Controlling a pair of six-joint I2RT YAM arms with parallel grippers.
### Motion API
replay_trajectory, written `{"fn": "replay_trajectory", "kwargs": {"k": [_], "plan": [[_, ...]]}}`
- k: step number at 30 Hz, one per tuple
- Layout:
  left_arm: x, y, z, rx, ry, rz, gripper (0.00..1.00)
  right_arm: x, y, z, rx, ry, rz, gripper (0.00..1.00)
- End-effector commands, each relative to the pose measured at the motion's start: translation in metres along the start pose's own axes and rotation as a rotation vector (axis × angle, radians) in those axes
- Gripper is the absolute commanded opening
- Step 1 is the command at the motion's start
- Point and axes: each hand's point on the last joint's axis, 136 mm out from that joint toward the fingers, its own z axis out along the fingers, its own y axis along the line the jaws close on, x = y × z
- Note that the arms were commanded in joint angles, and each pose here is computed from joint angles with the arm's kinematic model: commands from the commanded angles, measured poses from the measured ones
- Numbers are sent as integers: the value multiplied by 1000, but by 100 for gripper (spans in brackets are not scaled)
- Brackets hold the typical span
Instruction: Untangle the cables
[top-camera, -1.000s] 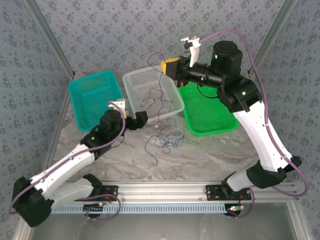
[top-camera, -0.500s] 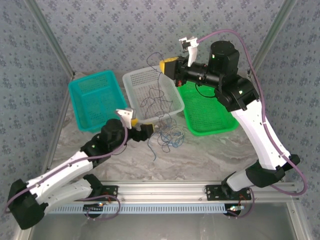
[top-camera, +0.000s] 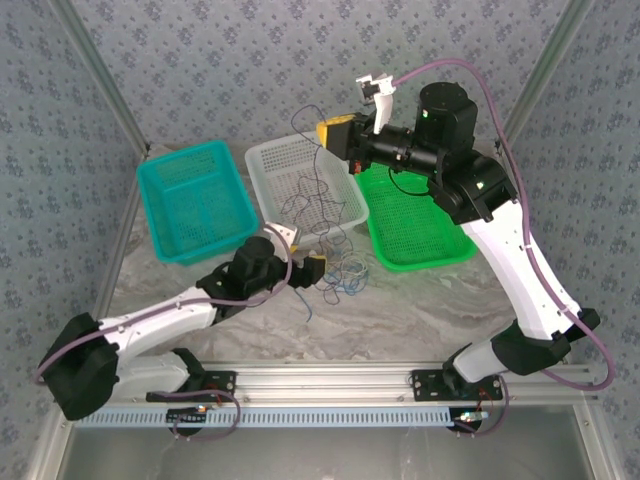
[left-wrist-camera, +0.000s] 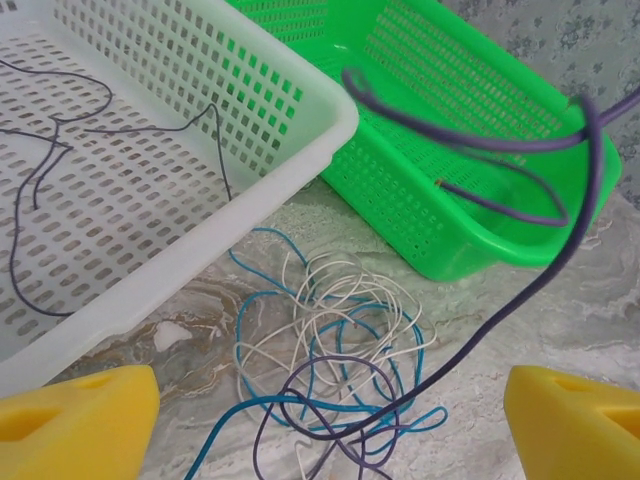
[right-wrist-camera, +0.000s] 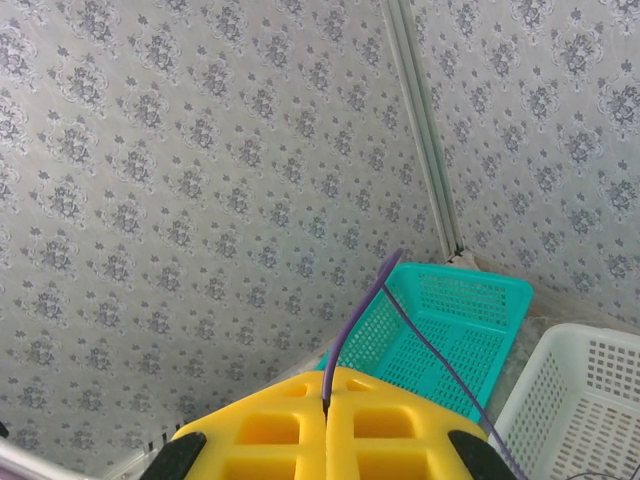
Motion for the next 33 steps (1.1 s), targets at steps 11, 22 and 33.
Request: {"fn": "replay_trajectory", "kwargs": {"k": [11,22,33], "plan": [[-25,-19,35,65,-48,26,32,-10,1,-5,11,-36,-12,0],[27,19,37,-79,81,-17,2,-51,-55,-47,247,-87,-93,0],[31,29,41,-113,95,-52,0,-63,-71,-22,203,-125,-53,0]]}}
